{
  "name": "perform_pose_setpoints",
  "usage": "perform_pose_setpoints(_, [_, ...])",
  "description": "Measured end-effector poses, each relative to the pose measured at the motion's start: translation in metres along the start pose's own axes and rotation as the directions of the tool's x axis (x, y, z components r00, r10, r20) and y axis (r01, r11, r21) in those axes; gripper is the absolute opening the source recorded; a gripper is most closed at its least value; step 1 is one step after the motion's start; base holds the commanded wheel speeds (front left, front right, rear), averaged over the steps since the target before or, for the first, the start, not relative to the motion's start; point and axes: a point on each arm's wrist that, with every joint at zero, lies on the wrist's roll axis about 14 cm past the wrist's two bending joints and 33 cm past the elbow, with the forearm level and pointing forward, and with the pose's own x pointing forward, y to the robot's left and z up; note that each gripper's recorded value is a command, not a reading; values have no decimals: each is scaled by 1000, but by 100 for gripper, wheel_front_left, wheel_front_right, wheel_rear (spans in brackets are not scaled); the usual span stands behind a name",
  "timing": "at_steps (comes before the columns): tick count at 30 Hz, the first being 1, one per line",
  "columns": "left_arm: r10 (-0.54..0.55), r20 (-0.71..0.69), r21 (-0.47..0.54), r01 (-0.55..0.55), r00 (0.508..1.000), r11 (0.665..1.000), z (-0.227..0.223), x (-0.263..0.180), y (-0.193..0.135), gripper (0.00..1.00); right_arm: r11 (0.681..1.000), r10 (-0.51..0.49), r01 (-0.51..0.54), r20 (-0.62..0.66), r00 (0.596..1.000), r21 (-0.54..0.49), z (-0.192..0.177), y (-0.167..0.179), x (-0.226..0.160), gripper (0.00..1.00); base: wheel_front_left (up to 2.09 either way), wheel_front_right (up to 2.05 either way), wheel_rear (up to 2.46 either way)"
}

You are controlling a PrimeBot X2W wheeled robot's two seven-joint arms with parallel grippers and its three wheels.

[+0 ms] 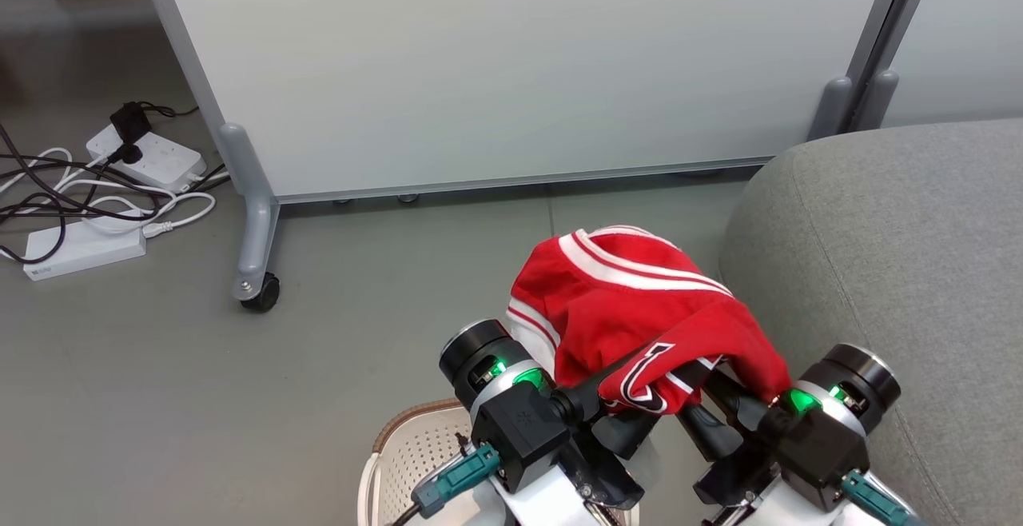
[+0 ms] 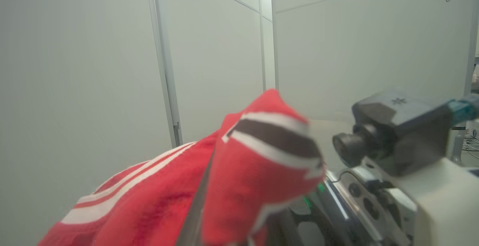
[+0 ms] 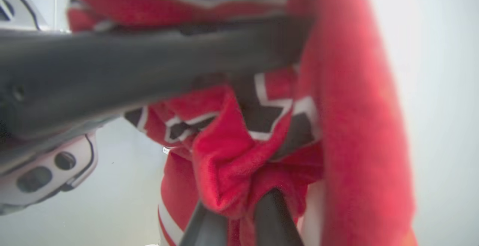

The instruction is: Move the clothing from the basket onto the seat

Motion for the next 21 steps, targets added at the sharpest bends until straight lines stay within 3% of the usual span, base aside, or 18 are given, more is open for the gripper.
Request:
perform_pose_setpoints(4, [4,7,3,-4,1000,1000,3,0,1,0,999,-32,32,49,998,4,15,-5,2,0,0,0,0])
perform_pose_setpoints(6, [13,11,9,-13,1000,1000,4,0,3,39,999,-51,52,73,996,-3,23,-9,2,0,0,0,0])
perform_pose_setpoints(7, [17,37,28,-18,999,999,12,2,3,100,997,-72,74,109,991,-10,33,-13,4,0,0,0,0])
perform_pose_setpoints(21, [78,32,60,-79,996,995,10,-2,22,100,972,-220,227,121,968,-51,37,-48,-8,0,0,0,0])
